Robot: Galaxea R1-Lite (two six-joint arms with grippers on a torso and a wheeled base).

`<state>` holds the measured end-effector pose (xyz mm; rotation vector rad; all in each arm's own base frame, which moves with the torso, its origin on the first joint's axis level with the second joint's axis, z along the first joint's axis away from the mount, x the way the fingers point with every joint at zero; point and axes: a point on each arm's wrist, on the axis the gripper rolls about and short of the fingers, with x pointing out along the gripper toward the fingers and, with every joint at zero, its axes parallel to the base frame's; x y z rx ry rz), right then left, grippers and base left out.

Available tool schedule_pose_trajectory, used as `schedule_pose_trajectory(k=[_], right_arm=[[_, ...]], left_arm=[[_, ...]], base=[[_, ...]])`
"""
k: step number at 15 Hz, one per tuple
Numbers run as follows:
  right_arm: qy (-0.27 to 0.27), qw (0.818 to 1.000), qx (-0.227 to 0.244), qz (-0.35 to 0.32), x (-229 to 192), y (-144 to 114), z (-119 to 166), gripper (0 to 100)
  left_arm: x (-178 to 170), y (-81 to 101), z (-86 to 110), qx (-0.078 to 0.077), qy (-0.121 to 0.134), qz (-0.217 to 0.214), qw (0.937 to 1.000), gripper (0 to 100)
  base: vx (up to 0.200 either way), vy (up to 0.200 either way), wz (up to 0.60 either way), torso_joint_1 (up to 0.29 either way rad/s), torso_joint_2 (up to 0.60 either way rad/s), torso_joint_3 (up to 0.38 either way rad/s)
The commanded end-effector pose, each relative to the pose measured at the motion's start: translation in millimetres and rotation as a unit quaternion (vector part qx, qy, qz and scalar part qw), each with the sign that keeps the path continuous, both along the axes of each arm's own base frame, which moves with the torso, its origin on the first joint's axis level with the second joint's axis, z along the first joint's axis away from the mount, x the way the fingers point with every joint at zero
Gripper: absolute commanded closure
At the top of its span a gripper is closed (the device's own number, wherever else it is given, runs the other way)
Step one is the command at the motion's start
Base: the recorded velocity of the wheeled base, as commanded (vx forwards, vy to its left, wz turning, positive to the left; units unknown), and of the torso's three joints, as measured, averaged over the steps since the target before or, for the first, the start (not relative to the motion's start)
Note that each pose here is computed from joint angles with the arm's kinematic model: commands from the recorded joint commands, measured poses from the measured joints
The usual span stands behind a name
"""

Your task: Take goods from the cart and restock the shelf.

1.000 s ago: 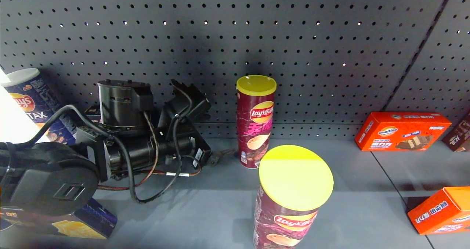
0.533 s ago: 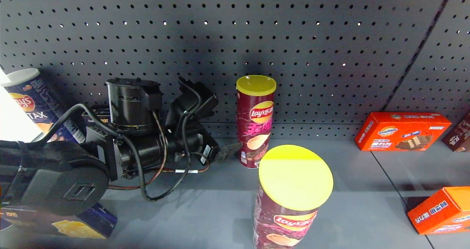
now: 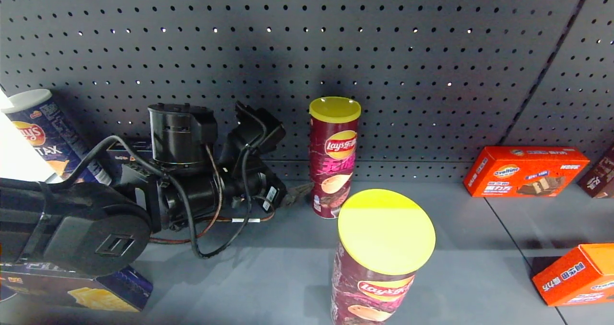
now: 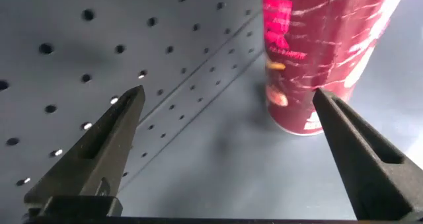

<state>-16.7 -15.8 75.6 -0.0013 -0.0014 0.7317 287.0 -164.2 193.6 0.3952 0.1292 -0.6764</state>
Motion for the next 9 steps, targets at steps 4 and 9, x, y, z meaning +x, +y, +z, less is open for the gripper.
schedule_pose_trajectory(k=[4, 9], right_arm=[[0.0, 1.0, -0.001, 0.0, 0, 0, 0, 0], [0.0, 1.0, 0.0, 0.001, 0, 0, 0, 0]], left_arm=[[2, -0.4, -6.5, 0.006, 0.008, 0.005, 0.9999, 0], [-1, 16.3, 8.9, 0.003, -0.016, 0.045, 0.9989, 0]], base=[[0.0, 0.0, 0.0, 0.0, 0.0, 0.0], [0.0, 0.0, 0.0, 0.0, 0.0, 0.0]])
